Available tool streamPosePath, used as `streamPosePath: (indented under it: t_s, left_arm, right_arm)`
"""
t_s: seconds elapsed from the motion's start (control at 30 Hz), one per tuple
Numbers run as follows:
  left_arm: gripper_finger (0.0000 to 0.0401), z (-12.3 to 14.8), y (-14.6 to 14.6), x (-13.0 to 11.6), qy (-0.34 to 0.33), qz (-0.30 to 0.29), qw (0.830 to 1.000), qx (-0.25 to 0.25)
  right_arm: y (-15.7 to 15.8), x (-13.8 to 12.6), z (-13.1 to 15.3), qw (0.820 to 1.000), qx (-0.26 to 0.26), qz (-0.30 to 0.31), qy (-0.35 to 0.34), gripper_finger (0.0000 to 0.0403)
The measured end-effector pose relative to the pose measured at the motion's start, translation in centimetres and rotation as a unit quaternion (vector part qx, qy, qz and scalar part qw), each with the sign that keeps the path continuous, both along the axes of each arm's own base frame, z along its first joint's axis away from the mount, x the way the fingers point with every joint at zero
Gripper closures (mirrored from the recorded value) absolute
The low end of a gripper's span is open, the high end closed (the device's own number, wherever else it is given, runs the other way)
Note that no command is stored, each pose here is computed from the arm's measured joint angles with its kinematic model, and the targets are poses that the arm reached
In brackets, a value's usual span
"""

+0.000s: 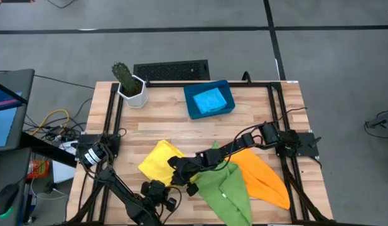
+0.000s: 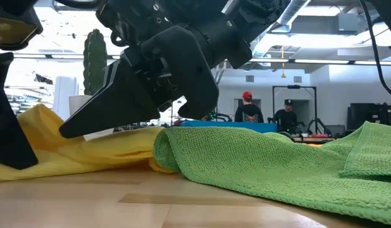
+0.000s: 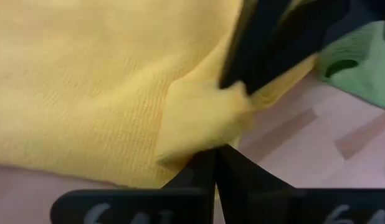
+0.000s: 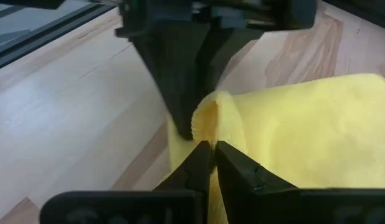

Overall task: Fold microfiber towels
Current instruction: Fold the yellow microfiber cloth

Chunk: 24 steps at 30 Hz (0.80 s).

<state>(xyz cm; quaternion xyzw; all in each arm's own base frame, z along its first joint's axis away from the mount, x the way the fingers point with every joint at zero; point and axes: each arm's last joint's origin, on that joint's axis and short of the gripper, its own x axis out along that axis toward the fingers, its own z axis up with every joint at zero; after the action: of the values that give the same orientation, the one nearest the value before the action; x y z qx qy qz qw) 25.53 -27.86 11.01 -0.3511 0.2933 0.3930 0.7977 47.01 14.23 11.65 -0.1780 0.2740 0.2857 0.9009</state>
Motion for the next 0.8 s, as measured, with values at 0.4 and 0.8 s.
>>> streamPosePath:
  t_s: [0.4,0.8]
  left_arm:
    - [0.0401,-0.2,-0.4,0.0,-0.008,-0.013,1.000,-0.021]
    - [0.0401,-0.3,-1.4,-1.2,-0.011,-0.017,0.999,-0.032]
  right_arm:
    - [-3.5,0.2,4.3,0.999,0.005,-0.041,0.033,0.0275]
    - [-6.7,-9.5,3.0,0.968,0.078,-0.026,0.235,0.0242]
